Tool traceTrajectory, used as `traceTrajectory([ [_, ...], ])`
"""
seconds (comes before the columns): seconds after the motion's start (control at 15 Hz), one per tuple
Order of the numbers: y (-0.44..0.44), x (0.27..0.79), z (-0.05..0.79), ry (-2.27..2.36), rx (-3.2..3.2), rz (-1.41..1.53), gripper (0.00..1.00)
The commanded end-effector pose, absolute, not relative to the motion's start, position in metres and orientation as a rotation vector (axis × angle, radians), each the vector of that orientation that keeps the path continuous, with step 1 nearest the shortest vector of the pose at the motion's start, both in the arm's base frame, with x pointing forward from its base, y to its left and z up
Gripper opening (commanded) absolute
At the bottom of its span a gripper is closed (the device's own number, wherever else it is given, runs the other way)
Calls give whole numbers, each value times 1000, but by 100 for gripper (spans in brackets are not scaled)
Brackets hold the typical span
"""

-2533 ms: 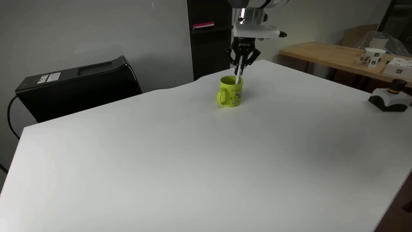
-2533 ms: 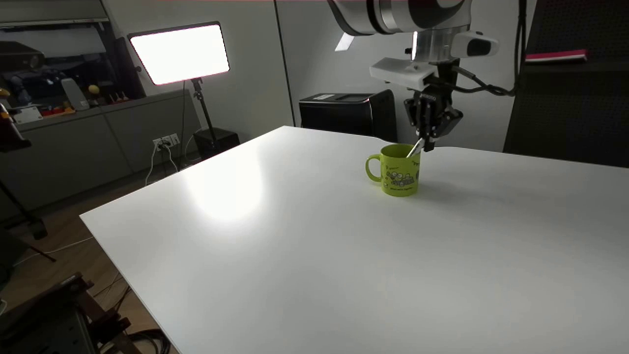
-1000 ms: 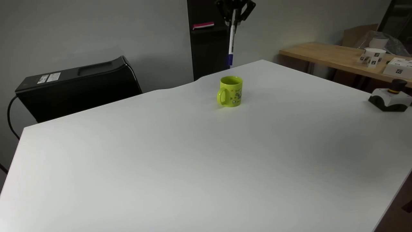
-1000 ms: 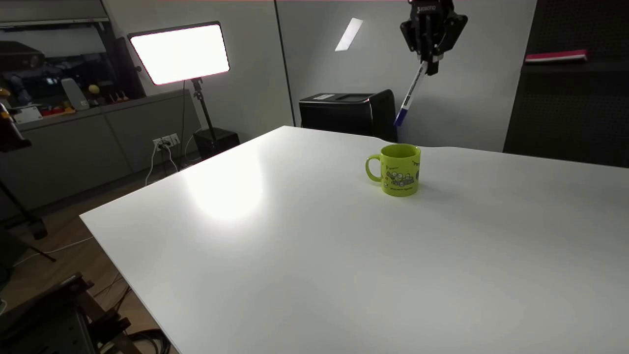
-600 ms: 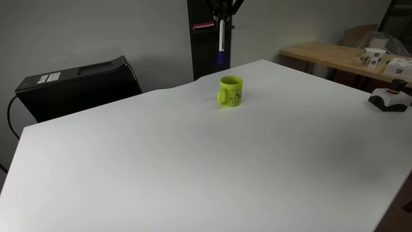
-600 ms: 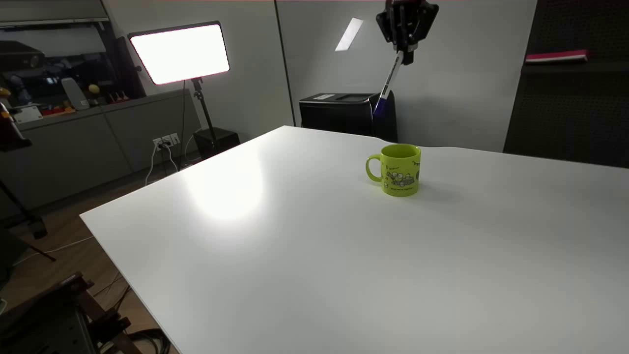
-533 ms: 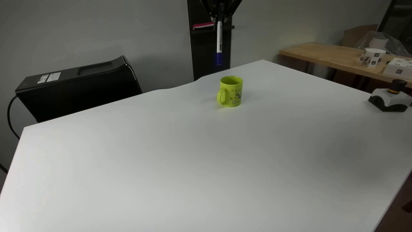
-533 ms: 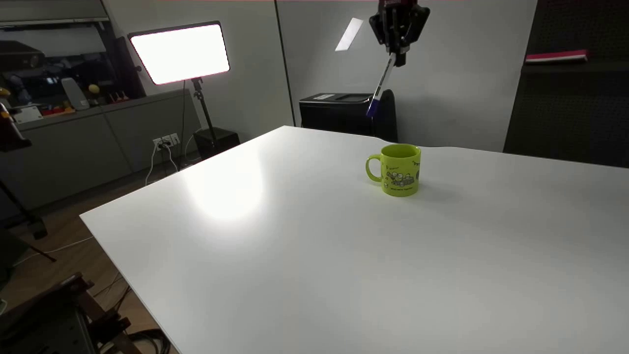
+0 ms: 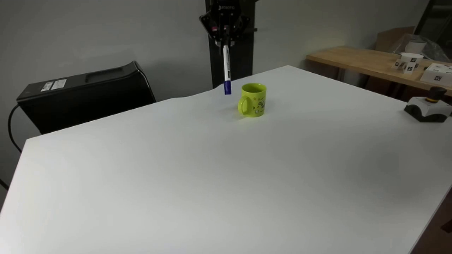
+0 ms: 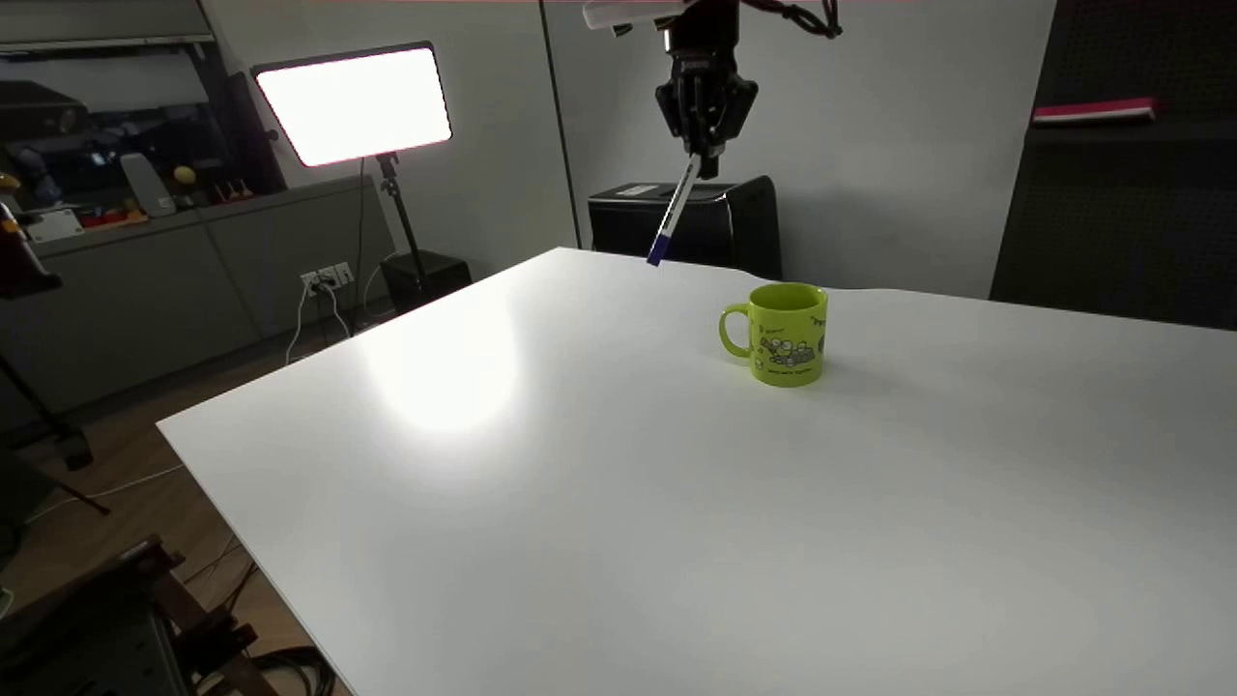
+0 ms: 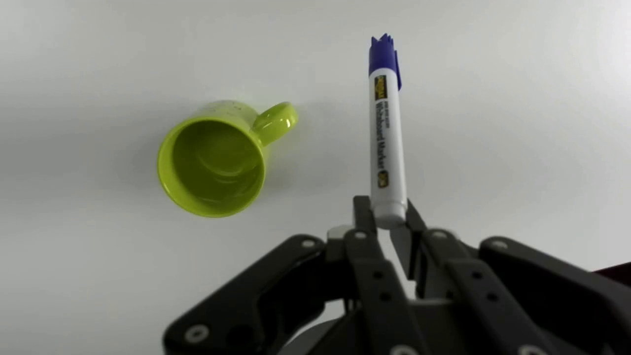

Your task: Put the marker on the table

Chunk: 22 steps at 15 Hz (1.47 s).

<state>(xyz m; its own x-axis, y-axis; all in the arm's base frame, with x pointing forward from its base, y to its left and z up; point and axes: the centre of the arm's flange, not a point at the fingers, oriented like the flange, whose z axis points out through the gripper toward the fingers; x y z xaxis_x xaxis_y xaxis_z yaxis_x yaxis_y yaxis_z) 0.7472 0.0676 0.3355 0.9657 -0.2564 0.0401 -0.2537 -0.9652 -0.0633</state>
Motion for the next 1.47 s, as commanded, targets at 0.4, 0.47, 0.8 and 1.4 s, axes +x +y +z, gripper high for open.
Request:
traceTrajectory([
  [0.4, 84, 695, 261, 356, -3044, 150, 4],
  [0.47, 86, 692, 255, 350, -3039, 166, 4],
  [0.8, 102, 673, 227, 288, -3012, 209, 4],
  [1.4, 126, 646, 184, 209, -3002, 334, 4],
])
